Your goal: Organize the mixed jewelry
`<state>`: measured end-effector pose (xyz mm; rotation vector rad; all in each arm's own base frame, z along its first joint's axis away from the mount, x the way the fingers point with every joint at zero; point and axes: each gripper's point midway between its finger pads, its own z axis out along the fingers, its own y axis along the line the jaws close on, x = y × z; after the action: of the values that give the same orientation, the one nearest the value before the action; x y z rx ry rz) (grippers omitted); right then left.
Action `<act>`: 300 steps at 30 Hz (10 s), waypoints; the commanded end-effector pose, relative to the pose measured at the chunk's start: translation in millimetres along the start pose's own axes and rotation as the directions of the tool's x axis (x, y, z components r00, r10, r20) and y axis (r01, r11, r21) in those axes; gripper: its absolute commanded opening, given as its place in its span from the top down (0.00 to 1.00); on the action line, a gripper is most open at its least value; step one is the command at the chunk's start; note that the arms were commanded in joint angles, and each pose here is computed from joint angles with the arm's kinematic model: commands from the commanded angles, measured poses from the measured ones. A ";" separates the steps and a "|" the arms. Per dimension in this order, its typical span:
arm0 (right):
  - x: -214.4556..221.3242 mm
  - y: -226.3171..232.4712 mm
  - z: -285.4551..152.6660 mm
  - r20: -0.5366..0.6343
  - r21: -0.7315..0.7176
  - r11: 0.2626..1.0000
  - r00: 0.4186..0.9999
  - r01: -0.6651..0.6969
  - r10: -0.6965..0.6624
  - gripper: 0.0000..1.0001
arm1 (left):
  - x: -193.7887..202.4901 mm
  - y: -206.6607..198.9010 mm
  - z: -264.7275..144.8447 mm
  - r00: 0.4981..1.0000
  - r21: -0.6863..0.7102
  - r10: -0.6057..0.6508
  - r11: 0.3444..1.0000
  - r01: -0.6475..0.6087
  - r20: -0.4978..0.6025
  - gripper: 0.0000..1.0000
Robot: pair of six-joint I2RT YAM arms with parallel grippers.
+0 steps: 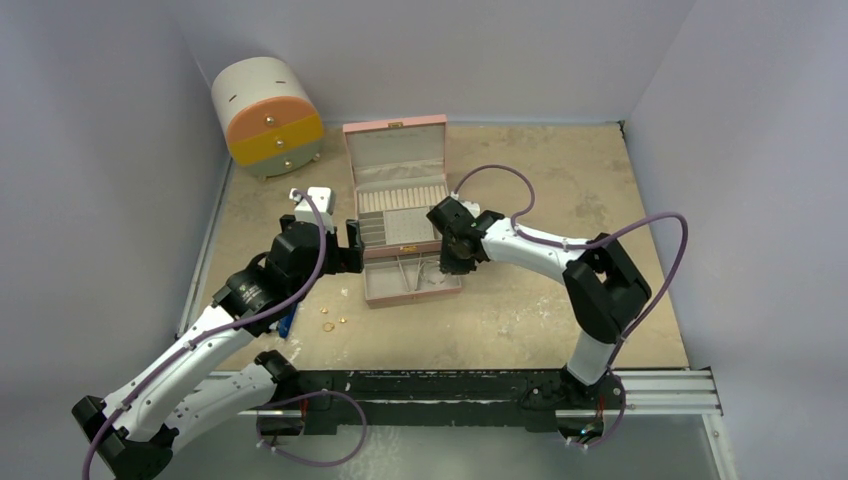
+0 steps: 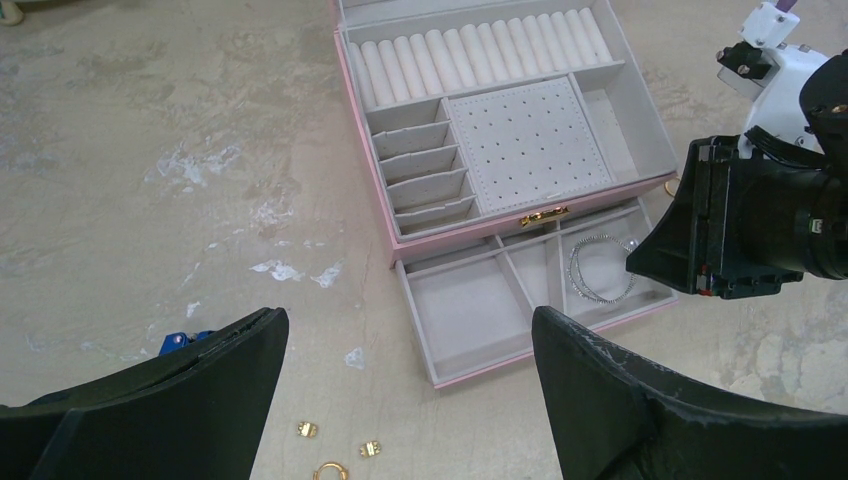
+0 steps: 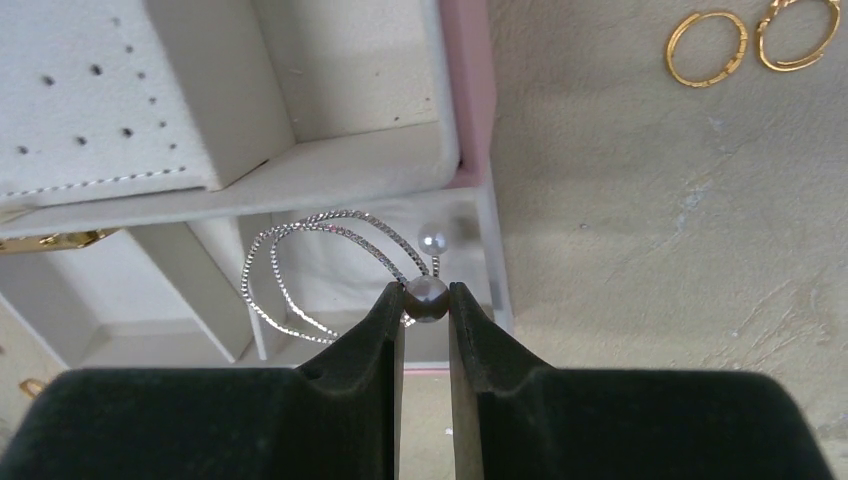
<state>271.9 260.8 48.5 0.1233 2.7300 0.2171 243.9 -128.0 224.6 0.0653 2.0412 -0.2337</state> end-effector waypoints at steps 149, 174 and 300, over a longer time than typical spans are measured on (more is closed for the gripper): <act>-58.8 -0.8 -84.8 0.559 -0.019 0.981 0.815 0.195 -0.151 0.56 | -26.2 7.1 -15.0 0.992 -0.009 -0.045 0.999 0.047 0.117 0.10; -93.5 -89.6 -17.5 0.257 -0.043 0.998 0.965 -0.035 0.045 0.60 | -21.0 16.7 -7.1 0.995 -0.086 -0.029 0.996 0.037 0.095 0.09; 31.4 -45.4 -4.1 0.078 -0.079 0.925 0.927 0.372 -0.366 0.69 | -20.4 16.2 -6.9 0.995 -0.082 -0.026 0.996 0.033 0.093 0.09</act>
<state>237.4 213.6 35.6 -0.3091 2.6291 0.1857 246.6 -109.4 235.0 -0.0073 1.9876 -0.1601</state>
